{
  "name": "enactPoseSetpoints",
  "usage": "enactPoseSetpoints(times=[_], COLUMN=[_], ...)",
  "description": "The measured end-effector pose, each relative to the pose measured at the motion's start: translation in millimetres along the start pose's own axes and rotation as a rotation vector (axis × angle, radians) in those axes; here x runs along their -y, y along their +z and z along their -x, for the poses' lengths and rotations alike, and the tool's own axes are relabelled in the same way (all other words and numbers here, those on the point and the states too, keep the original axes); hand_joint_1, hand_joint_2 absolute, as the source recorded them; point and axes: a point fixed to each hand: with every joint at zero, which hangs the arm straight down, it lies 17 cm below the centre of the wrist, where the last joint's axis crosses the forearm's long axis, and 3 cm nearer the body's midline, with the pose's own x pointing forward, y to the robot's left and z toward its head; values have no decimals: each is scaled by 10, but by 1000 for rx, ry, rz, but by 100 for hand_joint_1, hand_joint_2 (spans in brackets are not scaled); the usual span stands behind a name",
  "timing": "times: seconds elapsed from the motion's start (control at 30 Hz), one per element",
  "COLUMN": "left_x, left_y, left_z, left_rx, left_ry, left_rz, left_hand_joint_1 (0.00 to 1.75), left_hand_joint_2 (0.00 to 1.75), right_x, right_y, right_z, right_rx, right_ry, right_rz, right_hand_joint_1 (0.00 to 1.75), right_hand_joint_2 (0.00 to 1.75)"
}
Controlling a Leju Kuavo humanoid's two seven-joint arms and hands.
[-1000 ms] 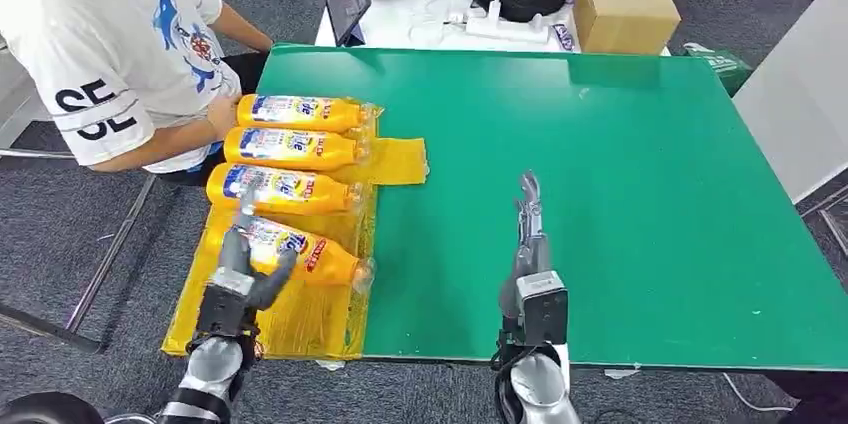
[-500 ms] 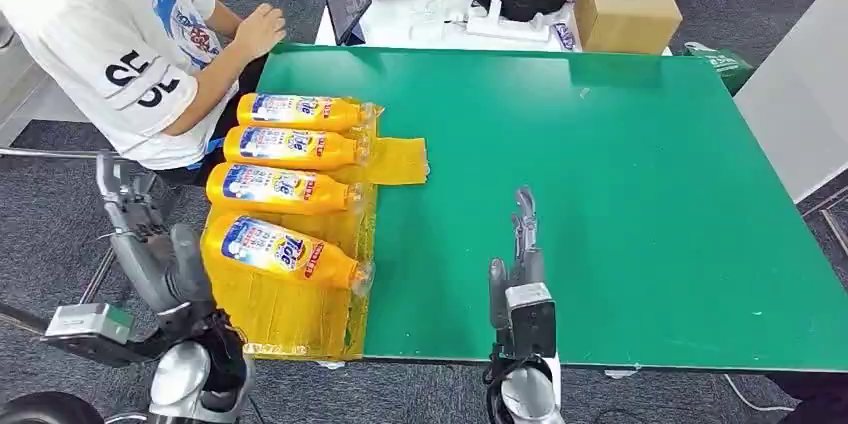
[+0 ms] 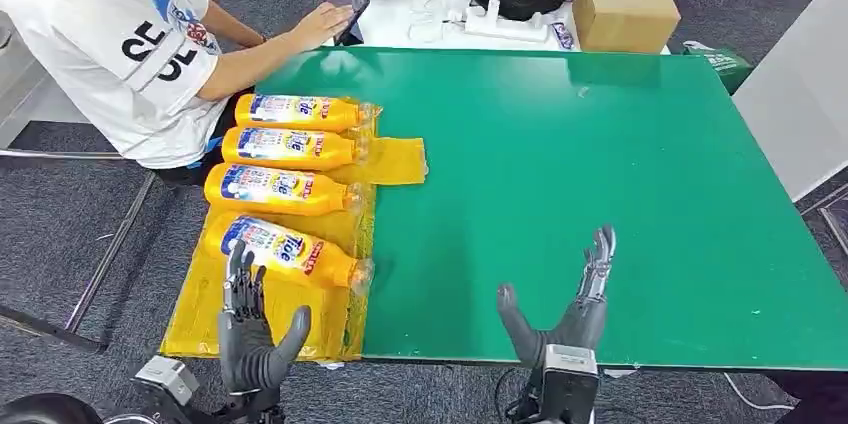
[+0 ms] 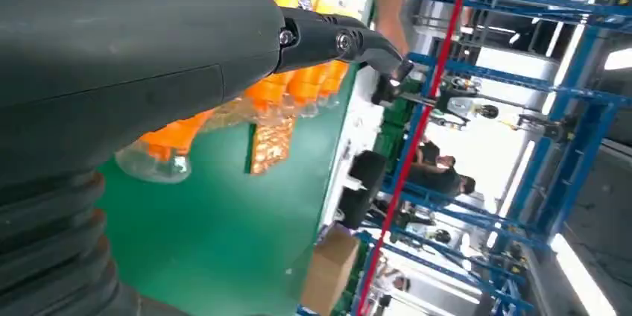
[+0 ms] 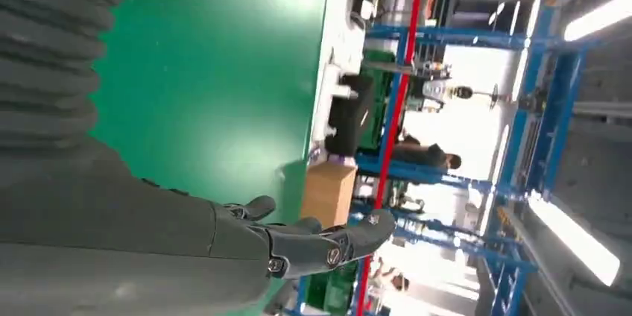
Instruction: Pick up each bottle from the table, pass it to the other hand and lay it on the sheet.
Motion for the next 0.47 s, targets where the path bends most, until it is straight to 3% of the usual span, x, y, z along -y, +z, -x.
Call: enactPoseSetpoints(times=[0.47], left_x=[29], left_y=[-8], left_z=[105], left_rx=[0], left_ry=[-66], left_rz=[-19], left_hand_joint_1=[0], left_hand_joint_2=[175], right_x=[-466], right_y=[336], right_z=[186], right_rx=[-65], right_ry=[-17], right_rz=[-131], right_hand_joint_1=[0], right_hand_joint_2=[175])
